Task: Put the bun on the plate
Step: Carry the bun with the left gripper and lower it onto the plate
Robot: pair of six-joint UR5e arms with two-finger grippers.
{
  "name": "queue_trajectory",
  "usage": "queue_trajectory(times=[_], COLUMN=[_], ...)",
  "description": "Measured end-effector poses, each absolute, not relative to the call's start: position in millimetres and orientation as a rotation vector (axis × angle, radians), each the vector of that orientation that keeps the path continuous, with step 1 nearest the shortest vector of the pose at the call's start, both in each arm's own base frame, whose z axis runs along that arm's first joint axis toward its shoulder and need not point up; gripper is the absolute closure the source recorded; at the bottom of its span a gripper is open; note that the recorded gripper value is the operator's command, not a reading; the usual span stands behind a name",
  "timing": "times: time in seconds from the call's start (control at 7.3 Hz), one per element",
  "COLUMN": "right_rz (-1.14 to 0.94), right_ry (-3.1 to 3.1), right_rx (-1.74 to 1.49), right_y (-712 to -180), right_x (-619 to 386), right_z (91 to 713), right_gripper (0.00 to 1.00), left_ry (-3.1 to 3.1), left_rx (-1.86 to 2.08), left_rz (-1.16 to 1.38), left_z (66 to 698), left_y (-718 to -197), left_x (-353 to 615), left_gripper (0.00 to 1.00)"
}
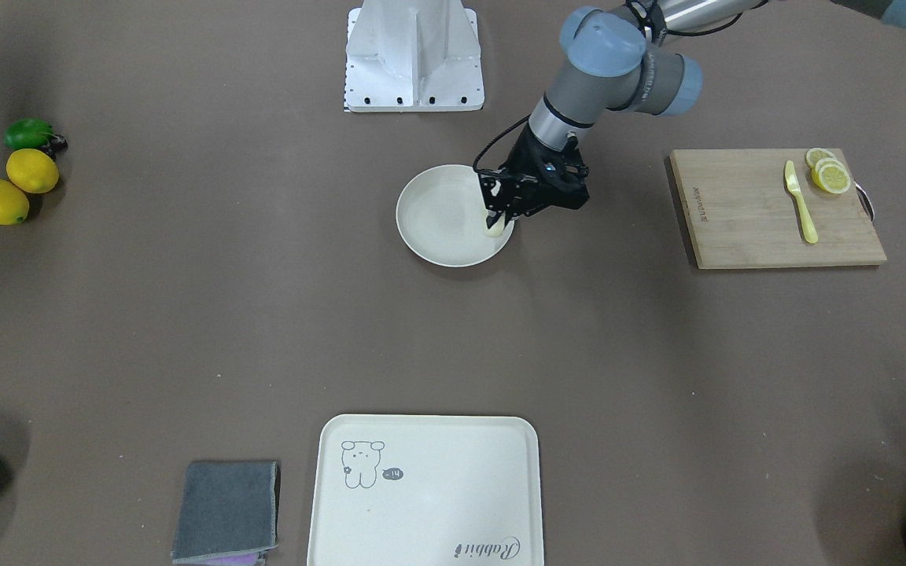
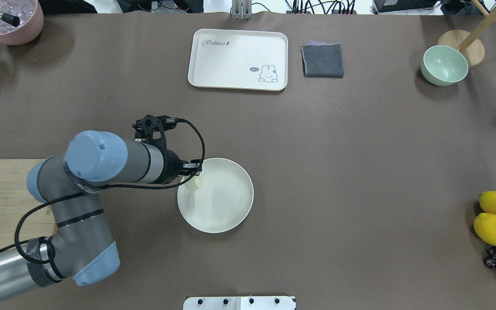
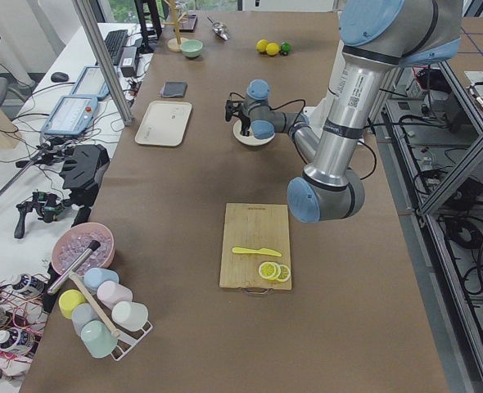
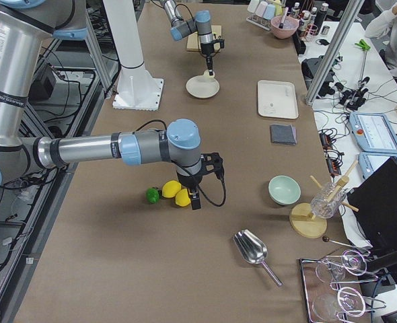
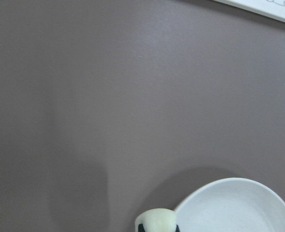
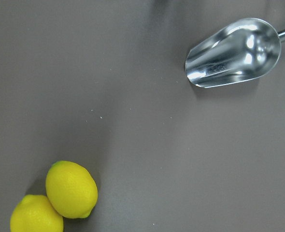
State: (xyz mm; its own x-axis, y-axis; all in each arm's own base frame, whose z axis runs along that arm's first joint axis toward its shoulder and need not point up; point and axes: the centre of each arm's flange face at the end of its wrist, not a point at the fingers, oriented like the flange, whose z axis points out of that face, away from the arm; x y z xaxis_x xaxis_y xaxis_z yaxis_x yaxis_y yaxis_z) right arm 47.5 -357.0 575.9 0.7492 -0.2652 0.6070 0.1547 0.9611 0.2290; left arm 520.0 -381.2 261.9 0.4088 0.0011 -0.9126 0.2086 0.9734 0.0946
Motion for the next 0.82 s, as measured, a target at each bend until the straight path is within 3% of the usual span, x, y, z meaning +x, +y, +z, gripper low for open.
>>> queue_trajectory(times=[0.14, 0.27, 0.41, 0.55, 0.82], right_rz=[-0.245, -0.254, -0.253, -0.237, -0.214], right_ry=[-0.687, -0.699, -0.717, -0.722, -0.723], right_rx=[0.166, 0.161, 0.159, 0.162, 0.166], right_y=[-347.9, -339.7, -333.7, -330.4, -327.5], right_x=[55.1, 61.2, 66.9, 73.2, 80.9], right_z=[586.1, 596.9, 605.3, 608.9, 611.0], right_gripper=[0.00, 0.00, 0.00, 0.00, 0.00], left_ry=[1.145, 1.144, 1.140, 1.136, 1.132], left_rx=[0.208, 0.211, 0.215, 0.223, 0.248], left_rz=[-0.145, -0.151, -0.153, -0.155, -0.154], left_z=[252.7, 249.7, 250.4, 251.5, 250.2], left_y=[-370.5, -364.8, -361.4, -357.9, -342.4], left_x=[540.7, 550.0, 554.3, 557.3, 567.6], left_gripper=[0.74, 0.54, 0.23, 0.10, 0.04])
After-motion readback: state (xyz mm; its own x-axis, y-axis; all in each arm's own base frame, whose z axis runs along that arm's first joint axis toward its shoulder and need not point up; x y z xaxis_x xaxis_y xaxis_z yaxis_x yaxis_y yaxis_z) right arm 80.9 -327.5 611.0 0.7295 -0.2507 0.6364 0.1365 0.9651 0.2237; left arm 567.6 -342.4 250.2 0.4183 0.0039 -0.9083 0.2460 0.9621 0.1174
